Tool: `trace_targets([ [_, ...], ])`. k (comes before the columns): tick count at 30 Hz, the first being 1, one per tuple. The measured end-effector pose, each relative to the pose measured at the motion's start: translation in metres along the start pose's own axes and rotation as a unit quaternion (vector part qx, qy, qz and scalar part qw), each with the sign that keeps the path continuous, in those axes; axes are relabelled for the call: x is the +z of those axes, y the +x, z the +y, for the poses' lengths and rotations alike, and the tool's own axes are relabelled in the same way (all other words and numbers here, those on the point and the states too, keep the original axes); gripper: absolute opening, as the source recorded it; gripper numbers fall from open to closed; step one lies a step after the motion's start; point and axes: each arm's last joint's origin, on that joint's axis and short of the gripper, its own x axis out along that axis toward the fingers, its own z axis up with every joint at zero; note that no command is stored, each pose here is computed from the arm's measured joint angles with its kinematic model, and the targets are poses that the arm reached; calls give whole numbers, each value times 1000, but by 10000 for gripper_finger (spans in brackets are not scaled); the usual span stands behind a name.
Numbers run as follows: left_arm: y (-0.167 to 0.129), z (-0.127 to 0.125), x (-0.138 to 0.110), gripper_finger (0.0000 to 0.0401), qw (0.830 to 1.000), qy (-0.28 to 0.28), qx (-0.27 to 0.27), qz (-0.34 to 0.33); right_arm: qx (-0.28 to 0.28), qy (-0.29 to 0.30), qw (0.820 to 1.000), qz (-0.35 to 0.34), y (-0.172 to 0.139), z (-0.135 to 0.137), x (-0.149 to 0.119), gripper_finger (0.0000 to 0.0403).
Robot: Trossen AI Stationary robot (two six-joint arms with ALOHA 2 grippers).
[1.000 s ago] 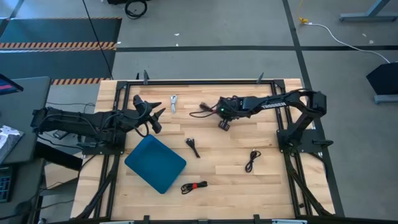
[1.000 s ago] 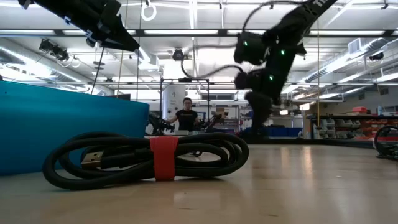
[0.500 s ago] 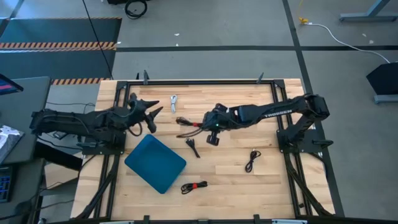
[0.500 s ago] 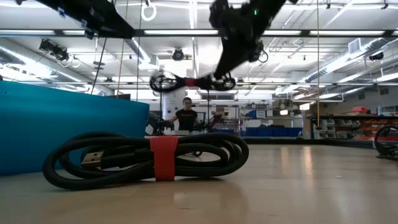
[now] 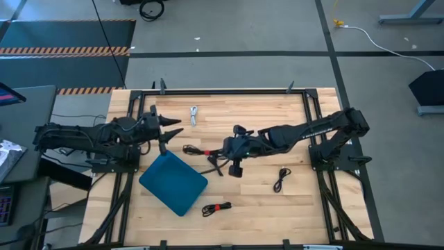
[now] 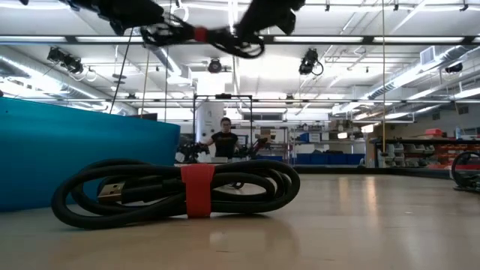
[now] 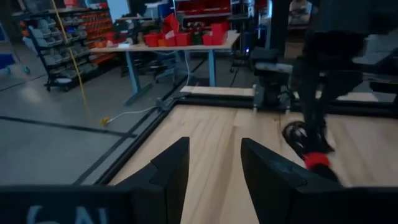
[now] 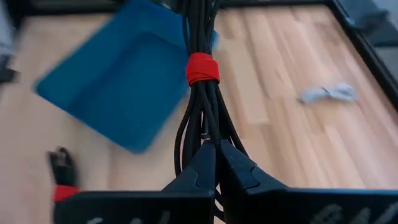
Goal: Pick and place USB-C Cables
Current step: Put the black charger cable into the blue bin
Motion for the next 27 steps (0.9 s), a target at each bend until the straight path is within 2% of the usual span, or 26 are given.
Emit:
trace_targets([
  [8, 0, 0, 3, 153, 1000, -8, -5, -15, 97, 21, 993, -57, -4, 16, 12, 5],
  [13, 0, 0, 3, 153, 1000, -20, -7, -15, 138, 37, 989, -42, 4, 24, 9, 5],
  [15, 0, -1, 3, 153, 999, -29, -27, -14, 146, 35, 988, -35, 13, 26, 6, 5],
  [21, -1, -8, 3, 153, 990, -43, -133, -15, 120, 21, 992, -8, 24, 20, -1, 5],
  [27, 0, -15, -1, 153, 987, -35, -154, 8, 63, 15, 998, -12, 24, 4, 2, 5],
])
